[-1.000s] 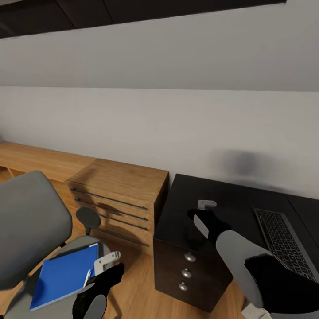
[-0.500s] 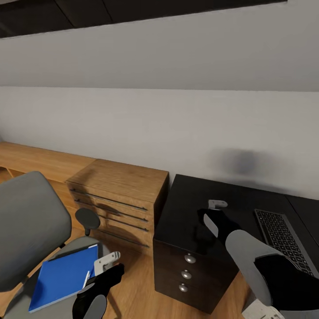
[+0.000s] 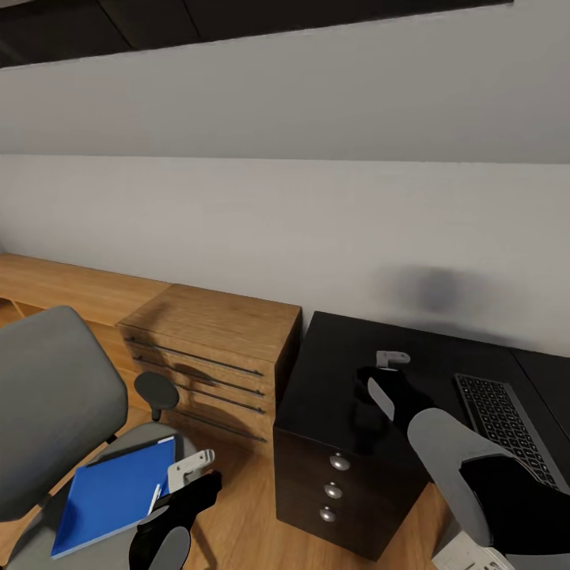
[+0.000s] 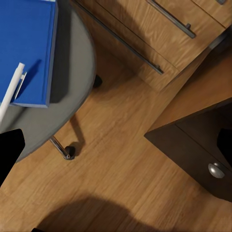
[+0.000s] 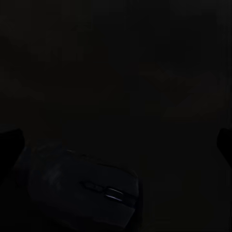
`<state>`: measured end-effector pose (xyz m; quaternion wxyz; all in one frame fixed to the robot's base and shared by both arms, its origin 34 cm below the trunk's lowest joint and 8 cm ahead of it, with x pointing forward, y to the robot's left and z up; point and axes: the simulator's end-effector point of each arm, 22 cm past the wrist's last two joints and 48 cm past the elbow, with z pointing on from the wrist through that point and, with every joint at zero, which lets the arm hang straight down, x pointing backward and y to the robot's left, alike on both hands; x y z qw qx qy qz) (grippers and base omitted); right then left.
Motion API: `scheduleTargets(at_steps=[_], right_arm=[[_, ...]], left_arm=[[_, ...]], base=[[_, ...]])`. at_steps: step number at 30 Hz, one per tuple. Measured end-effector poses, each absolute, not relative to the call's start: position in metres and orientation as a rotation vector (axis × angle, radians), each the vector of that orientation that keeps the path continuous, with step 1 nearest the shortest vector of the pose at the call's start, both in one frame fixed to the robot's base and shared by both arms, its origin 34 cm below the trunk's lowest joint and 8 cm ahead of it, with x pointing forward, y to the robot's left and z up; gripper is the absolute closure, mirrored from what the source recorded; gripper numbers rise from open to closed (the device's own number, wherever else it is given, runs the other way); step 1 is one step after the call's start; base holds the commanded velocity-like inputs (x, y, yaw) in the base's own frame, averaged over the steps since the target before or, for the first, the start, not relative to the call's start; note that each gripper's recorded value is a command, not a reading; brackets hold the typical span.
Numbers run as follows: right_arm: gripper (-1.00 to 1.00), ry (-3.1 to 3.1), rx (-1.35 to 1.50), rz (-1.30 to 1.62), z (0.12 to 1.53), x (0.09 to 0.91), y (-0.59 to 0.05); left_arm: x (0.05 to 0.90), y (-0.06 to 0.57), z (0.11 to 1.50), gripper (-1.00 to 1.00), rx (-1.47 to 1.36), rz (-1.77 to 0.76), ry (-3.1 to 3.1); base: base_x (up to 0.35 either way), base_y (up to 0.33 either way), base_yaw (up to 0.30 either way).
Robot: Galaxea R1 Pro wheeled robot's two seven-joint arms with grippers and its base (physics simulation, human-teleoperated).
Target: In the bedroom, organize the workspace by keeping the computer under the desk, ensuring the monitor is on the desk, placing the keyboard on the desk next to the monitor, placing the mouse on the desk next to the keyboard, moving the folder from the swivel chair onto the desk next to the mouse, stacking the notebook on top of the folder with the pen on top of the notebook, and positioning the swivel chair next to the desk.
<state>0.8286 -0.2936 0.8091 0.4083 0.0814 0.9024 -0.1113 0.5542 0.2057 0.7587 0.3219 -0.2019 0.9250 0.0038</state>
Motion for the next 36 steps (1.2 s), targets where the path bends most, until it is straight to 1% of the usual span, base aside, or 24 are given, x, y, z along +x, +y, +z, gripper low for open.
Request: scheduleTargets(at_steps=[25,30,36], right_arm=[[-1.00,2.260,0.203,-0.271,0.816,0.833,-0.289],[-1.00,2.260,0.200,-0.268,0.816,0.833,-0.286],[-1.00,2.260,0.202,-0.268,0.815,0.833,-0.287]], left_arm=[[0.555,0.216,0.759,-1.00,-0.526,0.032,2.424],[0.555,0.216,0.759,-1.00,-0.526,0.033,2.424],[0.555,0.216,0.758,-1.00,-0.526,0.033,2.424]], base=[[0.000,0.000,0.003],[0.000,0.000,0.172],[-0.027,-0.034,0.259]])
